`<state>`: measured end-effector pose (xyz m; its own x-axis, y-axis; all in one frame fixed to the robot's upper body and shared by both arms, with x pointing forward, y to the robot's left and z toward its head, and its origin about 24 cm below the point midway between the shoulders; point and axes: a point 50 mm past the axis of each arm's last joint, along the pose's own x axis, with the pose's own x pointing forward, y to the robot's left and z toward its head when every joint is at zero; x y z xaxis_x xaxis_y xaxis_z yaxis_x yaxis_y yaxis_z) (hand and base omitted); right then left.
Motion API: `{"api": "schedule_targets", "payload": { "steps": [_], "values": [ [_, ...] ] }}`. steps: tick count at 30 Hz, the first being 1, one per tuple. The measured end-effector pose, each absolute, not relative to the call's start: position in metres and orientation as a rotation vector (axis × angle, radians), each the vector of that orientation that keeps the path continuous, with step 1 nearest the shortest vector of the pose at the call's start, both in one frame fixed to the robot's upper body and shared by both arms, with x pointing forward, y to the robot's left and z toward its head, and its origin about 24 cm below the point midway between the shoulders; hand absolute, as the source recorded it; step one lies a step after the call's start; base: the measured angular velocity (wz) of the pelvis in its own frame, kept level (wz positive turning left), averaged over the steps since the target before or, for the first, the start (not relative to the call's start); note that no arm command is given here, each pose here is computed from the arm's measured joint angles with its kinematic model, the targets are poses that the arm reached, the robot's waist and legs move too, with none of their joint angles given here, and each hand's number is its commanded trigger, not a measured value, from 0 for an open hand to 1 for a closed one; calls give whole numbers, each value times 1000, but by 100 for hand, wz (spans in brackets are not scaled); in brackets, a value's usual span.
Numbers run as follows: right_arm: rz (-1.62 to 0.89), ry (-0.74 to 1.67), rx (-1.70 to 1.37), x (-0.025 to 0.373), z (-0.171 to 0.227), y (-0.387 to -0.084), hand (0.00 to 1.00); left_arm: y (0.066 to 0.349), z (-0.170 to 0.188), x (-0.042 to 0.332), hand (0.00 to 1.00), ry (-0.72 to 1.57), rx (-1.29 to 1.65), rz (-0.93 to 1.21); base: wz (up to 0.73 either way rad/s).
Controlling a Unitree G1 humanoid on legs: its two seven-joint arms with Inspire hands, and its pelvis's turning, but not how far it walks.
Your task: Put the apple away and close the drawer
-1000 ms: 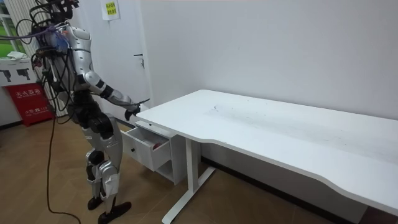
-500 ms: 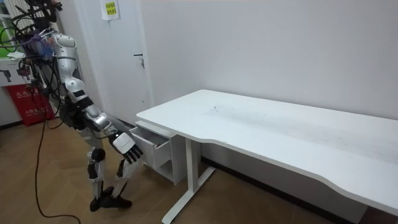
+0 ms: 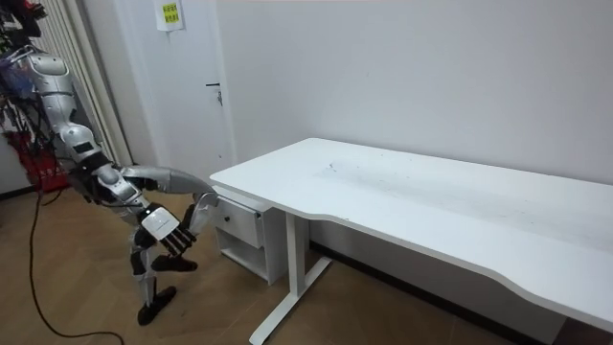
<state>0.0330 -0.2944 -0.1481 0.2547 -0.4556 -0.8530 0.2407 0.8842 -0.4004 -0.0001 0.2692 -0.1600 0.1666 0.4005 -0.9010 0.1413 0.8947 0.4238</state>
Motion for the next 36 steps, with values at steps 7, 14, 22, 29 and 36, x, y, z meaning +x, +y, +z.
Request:
{"api": "schedule_targets", "payload": {
  "steps": [7,14,22,29,36],
  "values": [
    [-492,1239,-189,39,-148,-293,0,270,-159,-6,0,1406,481,213,10],
    [-497,1259,-149,26,-153,-284,0,276,-157,5,0,1379,528,249,-16],
    [-490,1335,-144,8,-160,-270,0,270,-157,36,0,1285,516,243,19],
    [-405,1443,-192,-7,-164,-264,0,267,-160,15,0,1373,513,231,-9],
    [-318,1454,-188,6,-165,-262,0,263,-160,39,0,1310,478,184,-2]
  ]
}}
